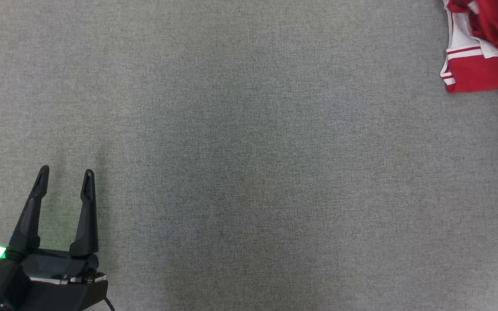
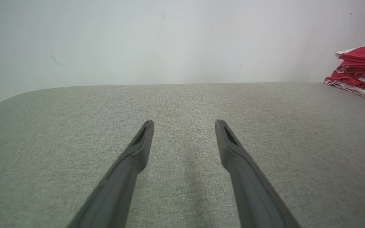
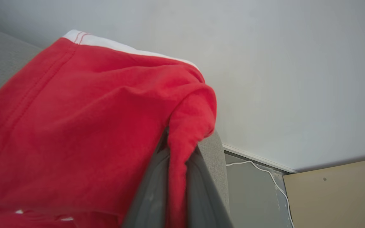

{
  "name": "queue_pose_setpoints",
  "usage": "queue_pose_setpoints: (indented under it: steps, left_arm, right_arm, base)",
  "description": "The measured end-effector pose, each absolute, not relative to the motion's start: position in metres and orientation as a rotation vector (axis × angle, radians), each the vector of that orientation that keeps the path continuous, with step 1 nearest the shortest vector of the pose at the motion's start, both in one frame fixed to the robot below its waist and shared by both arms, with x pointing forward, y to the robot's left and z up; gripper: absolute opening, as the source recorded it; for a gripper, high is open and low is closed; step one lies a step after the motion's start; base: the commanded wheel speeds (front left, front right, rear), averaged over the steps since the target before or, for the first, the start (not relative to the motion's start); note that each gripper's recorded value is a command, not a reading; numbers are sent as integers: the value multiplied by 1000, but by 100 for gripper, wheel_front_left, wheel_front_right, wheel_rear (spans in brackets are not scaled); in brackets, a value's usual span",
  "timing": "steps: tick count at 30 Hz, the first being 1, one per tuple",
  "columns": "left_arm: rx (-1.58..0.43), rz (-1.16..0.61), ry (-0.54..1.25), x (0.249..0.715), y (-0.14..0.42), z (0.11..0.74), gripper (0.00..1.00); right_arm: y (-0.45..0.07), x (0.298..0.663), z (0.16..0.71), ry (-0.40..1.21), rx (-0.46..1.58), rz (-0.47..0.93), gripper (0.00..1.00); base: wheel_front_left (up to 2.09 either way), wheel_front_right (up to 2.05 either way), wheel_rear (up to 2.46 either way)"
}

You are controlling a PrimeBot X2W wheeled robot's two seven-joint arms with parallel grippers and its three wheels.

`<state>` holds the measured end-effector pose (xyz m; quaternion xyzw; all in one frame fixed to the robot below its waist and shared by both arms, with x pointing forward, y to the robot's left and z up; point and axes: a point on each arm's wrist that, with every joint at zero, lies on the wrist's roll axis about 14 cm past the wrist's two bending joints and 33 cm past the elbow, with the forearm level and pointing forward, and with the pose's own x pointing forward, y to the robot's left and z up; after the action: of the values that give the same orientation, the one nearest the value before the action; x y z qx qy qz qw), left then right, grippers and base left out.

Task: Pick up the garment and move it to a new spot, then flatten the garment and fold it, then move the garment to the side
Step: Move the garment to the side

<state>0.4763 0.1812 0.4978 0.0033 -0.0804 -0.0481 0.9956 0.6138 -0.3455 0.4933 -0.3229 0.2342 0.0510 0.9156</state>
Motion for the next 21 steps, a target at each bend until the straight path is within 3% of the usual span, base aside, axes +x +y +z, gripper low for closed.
queue_pose_setpoints:
  steps: [9, 10, 11, 21]
  left_arm:
    - [14, -91, -156, 476, 182, 496, 100]
    - [14, -93, -154, 476, 182, 496, 100]
    - [15, -93, -155, 476, 182, 496, 100]
    - [4, -87, -161, 474, 180, 501, 100]
  right_arm:
    - [-360, 613, 491, 519, -698, 81, 0]
    - [-363, 612, 489, 529, -700, 73, 46]
    - [-363, 611, 490, 526, -704, 73, 100]
    - [-368, 610, 510, 481, -738, 61, 100]
  base:
    - [0, 0, 0]
    - [0, 0, 0]
    - [0, 0, 0]
    - [0, 0, 0]
